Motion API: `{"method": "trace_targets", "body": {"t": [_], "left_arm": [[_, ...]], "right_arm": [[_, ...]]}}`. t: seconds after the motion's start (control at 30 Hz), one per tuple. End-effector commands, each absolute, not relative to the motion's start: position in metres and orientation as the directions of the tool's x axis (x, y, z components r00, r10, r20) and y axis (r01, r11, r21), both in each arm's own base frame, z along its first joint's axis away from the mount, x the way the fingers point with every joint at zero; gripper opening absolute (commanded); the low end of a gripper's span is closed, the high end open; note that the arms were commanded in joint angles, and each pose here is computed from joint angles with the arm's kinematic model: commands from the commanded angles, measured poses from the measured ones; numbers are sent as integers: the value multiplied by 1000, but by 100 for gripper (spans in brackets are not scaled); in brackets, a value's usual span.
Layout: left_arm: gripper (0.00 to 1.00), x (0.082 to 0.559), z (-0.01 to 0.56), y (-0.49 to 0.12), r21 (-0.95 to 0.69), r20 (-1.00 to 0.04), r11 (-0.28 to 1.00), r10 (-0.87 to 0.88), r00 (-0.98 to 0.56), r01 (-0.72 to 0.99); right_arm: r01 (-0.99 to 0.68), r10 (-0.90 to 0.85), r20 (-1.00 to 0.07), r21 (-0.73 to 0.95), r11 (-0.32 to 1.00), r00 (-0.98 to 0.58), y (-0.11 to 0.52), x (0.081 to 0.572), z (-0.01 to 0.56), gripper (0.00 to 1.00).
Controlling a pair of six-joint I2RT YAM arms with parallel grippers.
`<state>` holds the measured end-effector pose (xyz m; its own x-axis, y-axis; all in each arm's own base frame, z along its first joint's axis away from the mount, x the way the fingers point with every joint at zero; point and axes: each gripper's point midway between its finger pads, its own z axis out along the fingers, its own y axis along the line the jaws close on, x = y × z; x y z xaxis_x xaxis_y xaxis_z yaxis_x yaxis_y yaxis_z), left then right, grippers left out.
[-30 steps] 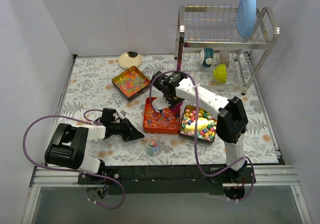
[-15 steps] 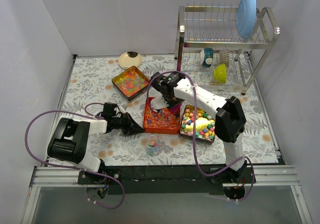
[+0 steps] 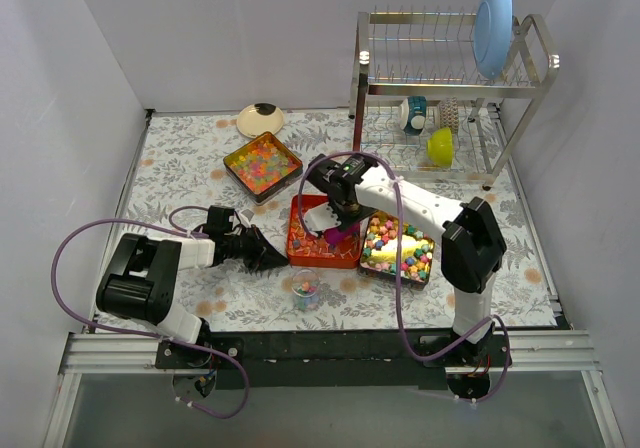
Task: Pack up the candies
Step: Scoop the fake candies from the storage box.
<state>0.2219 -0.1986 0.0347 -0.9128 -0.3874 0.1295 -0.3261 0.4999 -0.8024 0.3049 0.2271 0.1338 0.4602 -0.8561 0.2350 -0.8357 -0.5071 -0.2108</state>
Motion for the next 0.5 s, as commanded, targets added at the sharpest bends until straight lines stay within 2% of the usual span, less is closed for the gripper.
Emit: {"method": "trace_targets", "body": {"t": [0.0, 0.27, 0.47], "left_arm": [[0, 227, 31, -197, -804, 96, 510, -397, -913, -306], [0, 223, 27, -195, -797, 100, 516, -396, -913, -312], [0, 229, 27, -198, -803, 101, 511, -387, -916, -305]], "right_arm": [[-827, -823, 159, -62, -559, 545, 240, 282, 94, 1], [-861, -863, 84, -65, -504, 498, 279, 286, 77, 1], [-883, -885, -16, -72, -464, 466, 308, 278, 58, 1]]}}
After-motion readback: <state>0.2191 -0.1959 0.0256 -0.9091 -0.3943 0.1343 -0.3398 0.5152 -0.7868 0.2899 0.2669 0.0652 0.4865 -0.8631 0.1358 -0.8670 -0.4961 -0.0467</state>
